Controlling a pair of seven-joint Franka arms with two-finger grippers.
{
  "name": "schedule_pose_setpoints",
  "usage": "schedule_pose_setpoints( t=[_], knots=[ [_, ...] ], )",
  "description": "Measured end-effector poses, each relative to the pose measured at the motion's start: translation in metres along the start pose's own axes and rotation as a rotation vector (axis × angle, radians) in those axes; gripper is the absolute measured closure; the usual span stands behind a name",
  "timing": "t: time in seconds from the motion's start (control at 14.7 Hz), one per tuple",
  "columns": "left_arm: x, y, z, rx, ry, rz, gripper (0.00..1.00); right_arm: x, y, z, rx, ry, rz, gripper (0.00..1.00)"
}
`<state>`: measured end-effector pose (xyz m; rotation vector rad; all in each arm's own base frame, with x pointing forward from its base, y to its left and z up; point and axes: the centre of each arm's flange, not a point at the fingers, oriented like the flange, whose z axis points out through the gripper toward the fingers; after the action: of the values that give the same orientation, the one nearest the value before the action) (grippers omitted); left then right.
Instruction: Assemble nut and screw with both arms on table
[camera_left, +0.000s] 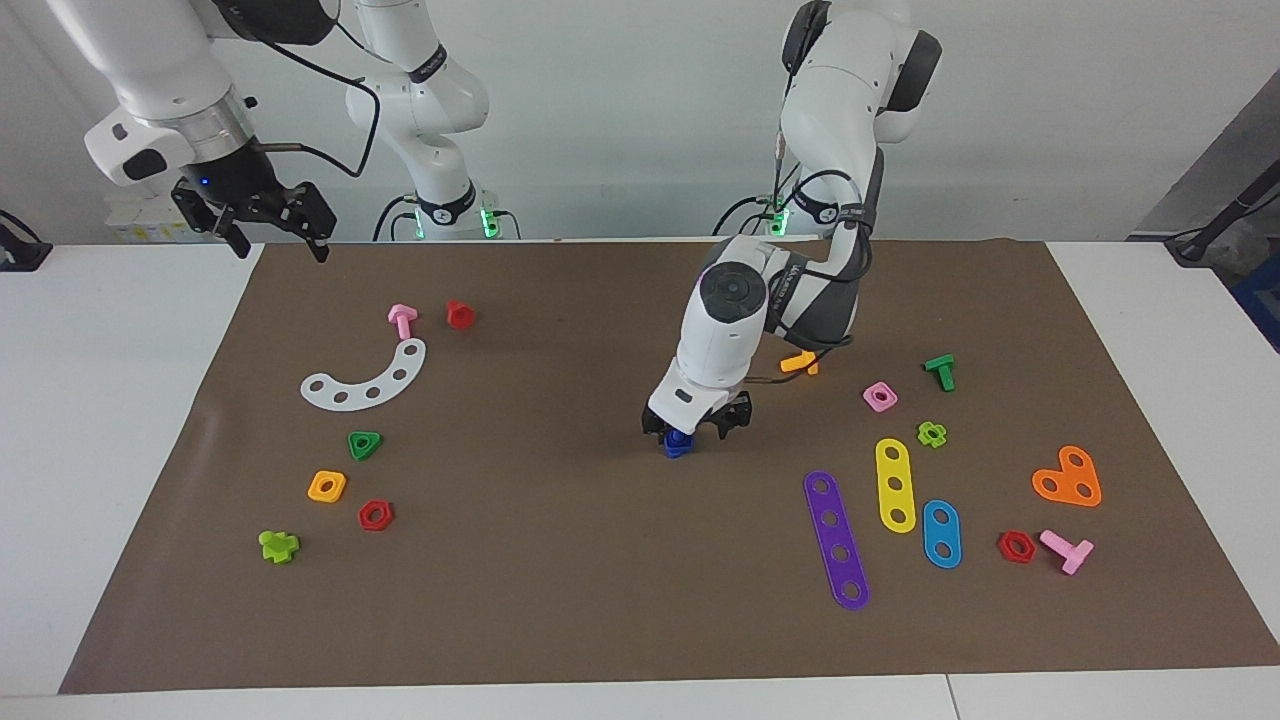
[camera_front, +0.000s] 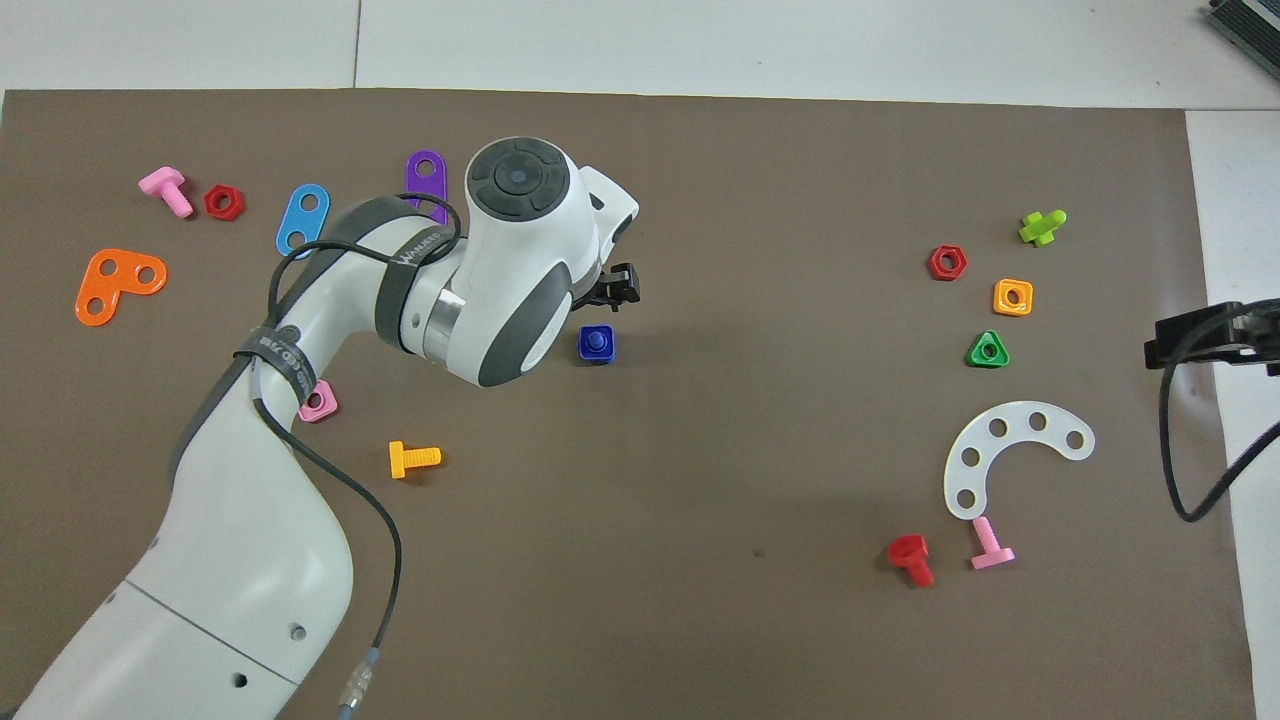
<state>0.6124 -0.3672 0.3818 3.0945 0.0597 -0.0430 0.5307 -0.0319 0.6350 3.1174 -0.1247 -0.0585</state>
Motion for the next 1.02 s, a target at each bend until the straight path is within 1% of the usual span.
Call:
schedule_pose_setpoints(
  t=[0.07,0.2,0.34,0.41,0.54,0.68,0.82,0.88,1.02],
  knots=[
    [0.009,-0.014,-0.023,-0.007,0.015,-0.023,0.00,0.000,0.000,0.000,0.000,0.000,0.000,0.00],
    [0.022,-0.060,-0.077,-0.014,0.045,-0.057,0.00,0.000,0.000,0.000,0.000,0.000,0.000,0.00],
    [0.023,-0.112,-0.117,0.003,0.039,-0.029,0.00,0.000,0.000,0.000,0.000,0.000,0.000,0.00],
    [0.022,-0.138,-0.128,0.013,0.031,-0.004,0.00,0.000,0.000,0.000,0.000,0.000,0.000,0.00],
    [0.025,-0.198,-0.134,0.028,0.011,0.058,0.00,0.000,0.000,0.000,0.000,0.000,0.000,0.00],
    [0.026,-0.265,-0.128,0.037,-0.023,0.119,0.00,0.000,0.000,0.000,0.000,0.000,0.000,0.00],
    [0.021,-0.322,-0.125,0.038,-0.046,0.134,0.00,0.000,0.000,0.000,0.000,0.000,0.000,0.00],
    [0.016,-0.340,-0.130,0.038,-0.046,0.129,0.00,0.000,0.000,0.000,0.000,0.000,0.000,0.00],
    [0.000,-0.348,-0.154,0.043,-0.045,0.123,0.00,0.000,0.000,0.000,0.000,0.000,0.000,0.00]
  ],
)
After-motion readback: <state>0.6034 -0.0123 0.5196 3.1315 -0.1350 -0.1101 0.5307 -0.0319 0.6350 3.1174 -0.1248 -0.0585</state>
